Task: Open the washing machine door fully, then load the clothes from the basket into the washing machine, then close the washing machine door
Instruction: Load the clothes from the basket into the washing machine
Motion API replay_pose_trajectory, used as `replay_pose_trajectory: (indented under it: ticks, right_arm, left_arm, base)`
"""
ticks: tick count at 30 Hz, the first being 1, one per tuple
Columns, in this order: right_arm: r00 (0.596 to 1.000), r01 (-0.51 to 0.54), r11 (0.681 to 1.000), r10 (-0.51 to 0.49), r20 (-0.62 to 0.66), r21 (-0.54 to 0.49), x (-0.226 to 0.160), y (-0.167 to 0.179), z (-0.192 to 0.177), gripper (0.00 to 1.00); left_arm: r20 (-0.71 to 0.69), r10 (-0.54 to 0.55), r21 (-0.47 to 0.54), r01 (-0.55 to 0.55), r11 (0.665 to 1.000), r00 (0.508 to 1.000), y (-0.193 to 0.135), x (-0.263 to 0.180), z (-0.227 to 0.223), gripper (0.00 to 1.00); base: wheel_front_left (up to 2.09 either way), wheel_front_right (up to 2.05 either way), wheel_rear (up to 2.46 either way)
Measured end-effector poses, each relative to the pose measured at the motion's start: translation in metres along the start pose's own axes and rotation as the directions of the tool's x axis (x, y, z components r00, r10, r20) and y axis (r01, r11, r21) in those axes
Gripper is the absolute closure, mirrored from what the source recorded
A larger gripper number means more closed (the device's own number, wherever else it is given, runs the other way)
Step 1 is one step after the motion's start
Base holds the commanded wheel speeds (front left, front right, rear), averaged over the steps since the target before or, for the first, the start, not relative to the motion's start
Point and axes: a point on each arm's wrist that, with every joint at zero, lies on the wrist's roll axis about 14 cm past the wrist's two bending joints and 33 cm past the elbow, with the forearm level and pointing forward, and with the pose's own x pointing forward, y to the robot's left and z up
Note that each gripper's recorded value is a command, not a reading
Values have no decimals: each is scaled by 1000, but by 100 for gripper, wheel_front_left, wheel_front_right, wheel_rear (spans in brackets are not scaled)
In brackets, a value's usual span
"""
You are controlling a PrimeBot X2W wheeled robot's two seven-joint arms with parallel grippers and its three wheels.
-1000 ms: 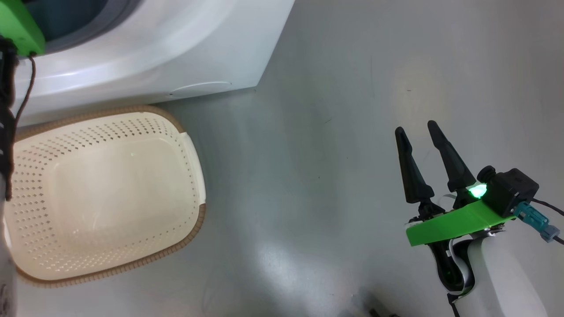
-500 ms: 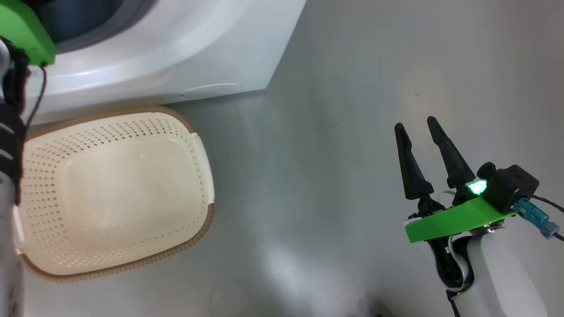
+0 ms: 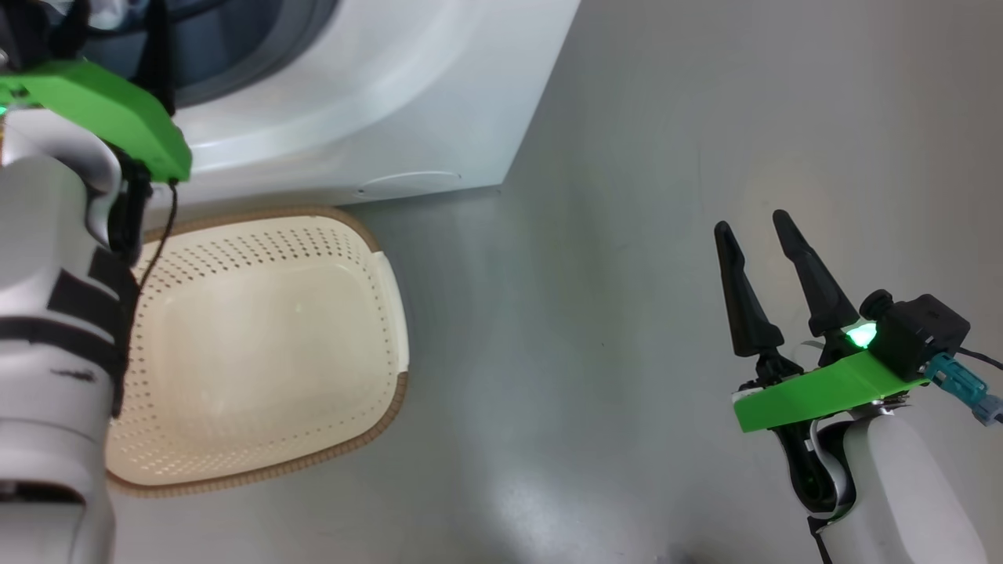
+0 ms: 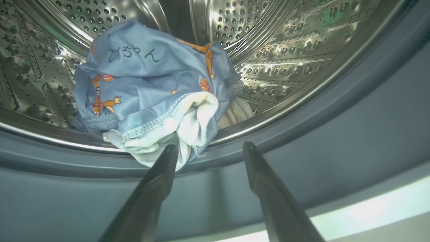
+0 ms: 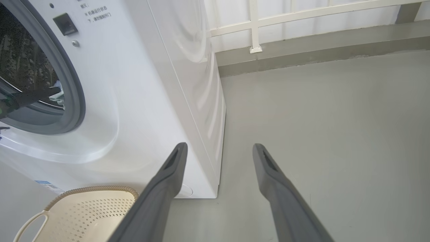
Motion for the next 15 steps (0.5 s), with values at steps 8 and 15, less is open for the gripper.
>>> replay_pose_trajectory:
  ticks: [8,15]
  right_arm:
    - [1000,-18,1000,18,5,-7,-3,3,4,0]
    - [999,-37,999,38,10,-18,-9,8,10,0]
  left_arm:
    - [75,-1,-40,4,999,997,1,-25,8,0]
    - [140,38,-89,-26,996,989,9,-63,11,0]
  base:
    - [0,0,0]
    - [0,0,0]
